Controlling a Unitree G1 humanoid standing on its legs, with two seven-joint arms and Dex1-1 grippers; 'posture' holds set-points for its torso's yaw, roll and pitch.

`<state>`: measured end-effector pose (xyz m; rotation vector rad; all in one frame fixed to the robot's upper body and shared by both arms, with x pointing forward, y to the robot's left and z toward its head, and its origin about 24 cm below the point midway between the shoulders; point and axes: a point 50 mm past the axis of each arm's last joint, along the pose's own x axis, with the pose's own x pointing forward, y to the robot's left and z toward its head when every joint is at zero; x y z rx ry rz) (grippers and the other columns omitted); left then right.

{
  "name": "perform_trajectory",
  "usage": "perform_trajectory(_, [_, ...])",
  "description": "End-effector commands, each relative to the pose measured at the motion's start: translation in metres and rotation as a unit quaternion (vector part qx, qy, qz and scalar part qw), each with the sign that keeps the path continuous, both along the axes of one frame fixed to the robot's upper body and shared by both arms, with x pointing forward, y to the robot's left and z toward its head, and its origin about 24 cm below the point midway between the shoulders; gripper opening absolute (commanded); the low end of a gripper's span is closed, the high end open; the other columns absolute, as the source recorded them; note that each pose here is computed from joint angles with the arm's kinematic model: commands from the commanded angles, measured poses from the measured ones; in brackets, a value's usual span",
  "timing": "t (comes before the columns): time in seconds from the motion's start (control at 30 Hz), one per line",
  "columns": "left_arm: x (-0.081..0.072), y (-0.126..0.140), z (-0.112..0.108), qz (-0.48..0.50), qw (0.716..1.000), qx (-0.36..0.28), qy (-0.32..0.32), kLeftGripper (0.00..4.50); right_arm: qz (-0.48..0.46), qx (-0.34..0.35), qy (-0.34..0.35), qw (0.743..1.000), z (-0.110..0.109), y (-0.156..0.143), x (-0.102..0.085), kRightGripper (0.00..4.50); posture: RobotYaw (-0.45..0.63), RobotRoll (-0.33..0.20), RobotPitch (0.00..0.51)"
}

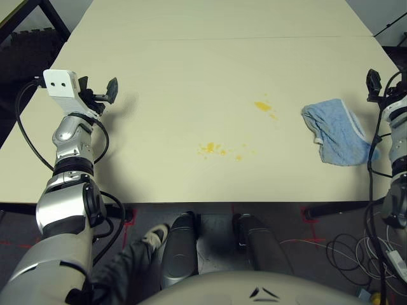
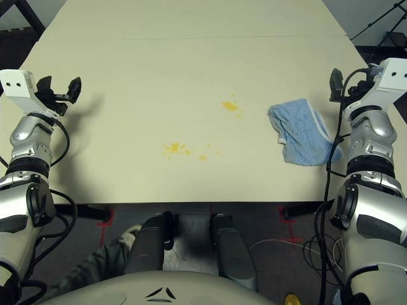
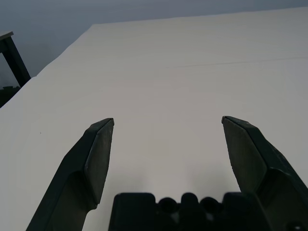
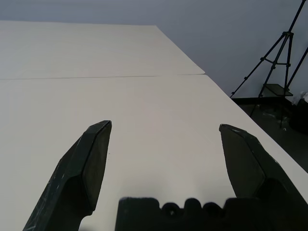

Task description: Wipe the water off the table with a rag.

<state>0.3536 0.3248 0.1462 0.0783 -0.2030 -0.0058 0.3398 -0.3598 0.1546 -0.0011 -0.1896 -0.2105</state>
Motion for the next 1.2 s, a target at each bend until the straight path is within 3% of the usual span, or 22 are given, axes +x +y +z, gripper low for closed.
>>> perform_trajectory(0.03, [0.0,-0.002,-0.006,-0.006,1.0,0.004,0.015,4.5,-0.006,0.001,-0.001,1.0,-0.001,-0.004,-0.004,4.46,0.07,0.0,0.203])
perform_trajectory(0.4, [0.006,-0.012,-0.001,-0.038,0.999,0.004,0.012,4.5,-0.011,-0.001,-0.003,1.0,0.0,-0.008,-0.007,4.46,0.05,0.0,0.196])
perform_trajectory(0.73, [0.005,-0.03,0.011,-0.205,0.978,-0.029,-0.02,4.5,-0.011,0.006,-0.002,1.0,0.0,-0.006,-0.004,4.46,0.08,0.0,0.189])
perform_trajectory(0.87, [-0.005,-0.04,0.01,-0.309,0.951,-0.002,-0.008,4.5,-0.009,0.008,0.003,1.0,-0.004,-0.004,-0.004,4.46,0.11,0.0,0.192])
perform_trajectory(1.2, [-0.051,-0.054,-0.005,-0.491,0.861,0.115,0.07,4.5,0.001,0.006,0.021,1.0,-0.005,-0.003,-0.002,4.46,0.14,0.0,0.197])
